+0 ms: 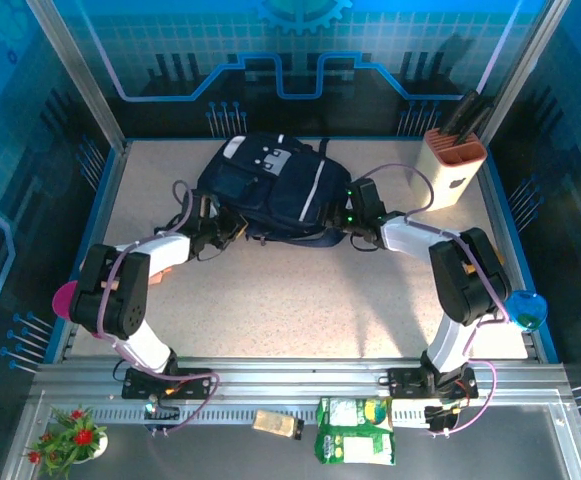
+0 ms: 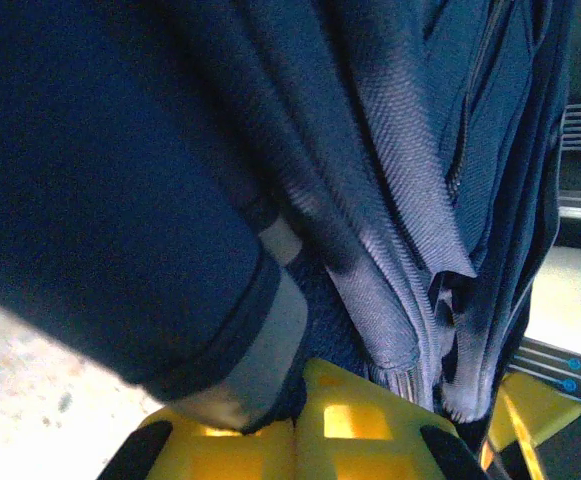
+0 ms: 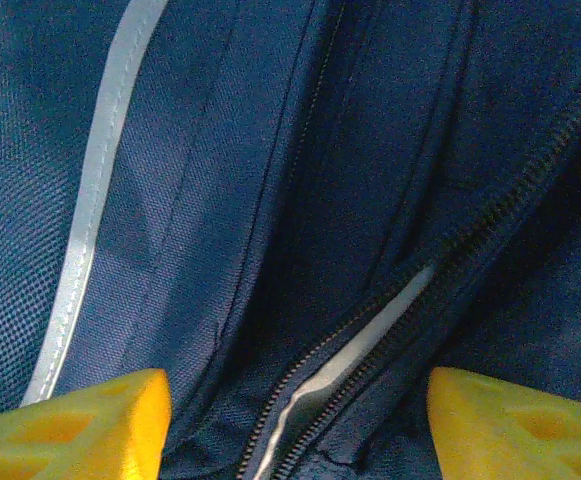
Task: Pack the student bag
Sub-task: Rotate the student bag at the top-center of the table.
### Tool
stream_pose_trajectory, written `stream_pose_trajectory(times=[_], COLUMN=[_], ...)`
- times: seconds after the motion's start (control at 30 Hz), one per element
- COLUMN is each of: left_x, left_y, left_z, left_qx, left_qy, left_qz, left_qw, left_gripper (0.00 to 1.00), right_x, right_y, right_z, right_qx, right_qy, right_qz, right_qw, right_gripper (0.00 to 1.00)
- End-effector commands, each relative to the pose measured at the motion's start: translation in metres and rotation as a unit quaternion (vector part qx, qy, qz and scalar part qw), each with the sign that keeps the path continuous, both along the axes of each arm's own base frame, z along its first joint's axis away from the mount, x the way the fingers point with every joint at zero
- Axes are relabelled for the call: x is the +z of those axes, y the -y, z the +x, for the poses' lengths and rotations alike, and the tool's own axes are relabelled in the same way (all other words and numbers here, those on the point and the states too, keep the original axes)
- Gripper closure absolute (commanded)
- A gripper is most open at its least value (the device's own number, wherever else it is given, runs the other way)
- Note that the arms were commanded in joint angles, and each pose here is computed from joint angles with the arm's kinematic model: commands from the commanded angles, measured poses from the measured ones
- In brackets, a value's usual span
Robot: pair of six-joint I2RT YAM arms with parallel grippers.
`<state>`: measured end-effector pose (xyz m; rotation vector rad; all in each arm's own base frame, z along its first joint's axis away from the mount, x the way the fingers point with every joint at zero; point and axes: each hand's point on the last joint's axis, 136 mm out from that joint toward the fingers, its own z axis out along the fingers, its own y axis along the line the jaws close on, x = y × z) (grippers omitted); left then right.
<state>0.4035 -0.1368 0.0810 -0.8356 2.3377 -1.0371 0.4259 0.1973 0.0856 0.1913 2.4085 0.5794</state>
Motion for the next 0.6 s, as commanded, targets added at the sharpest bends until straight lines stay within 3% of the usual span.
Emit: stream_pose_trajectory(times=[0.0,0.1,0.2,0.4,0.57], left_x=[0.022,0.02,0.024,0.029,0.033], left_y=[0.029,0.035,0.04,0.048,0.052], left_z=[-0.009,-0.011,-0.009,-0.01,-0.014], left_qx=[-0.039,-0.044,-0.047,-0.063,-0.08], left_qy=[0.022,0.022,0.031,0.041,0.047], left_qz=[-0.024,-0.02,-0.021,-0.025,-0.031], left_qw=[0.999,0.999,0.998,0.997,0.995], left_gripper=[1.0,1.0,1.0,1.0,1.0], right_x=[0.032,0.046,0.055,0.057,0.041], right_y=[0.007,0.023,0.019,-0.056,-0.125], right_z=[-0.006,-0.025,-0.046,-0.084,-0.099], right_qx=[0.012,-0.004,0.016,0.109,0.153], right_qy=[0.047,0.05,0.061,0.091,0.096], right_qz=[-0.042,-0.079,-0.103,-0.156,-0.151], right_qw=[0.998,0.996,0.993,0.978,0.972], right_gripper=[0.26,0.18,0.19,0.23,0.36])
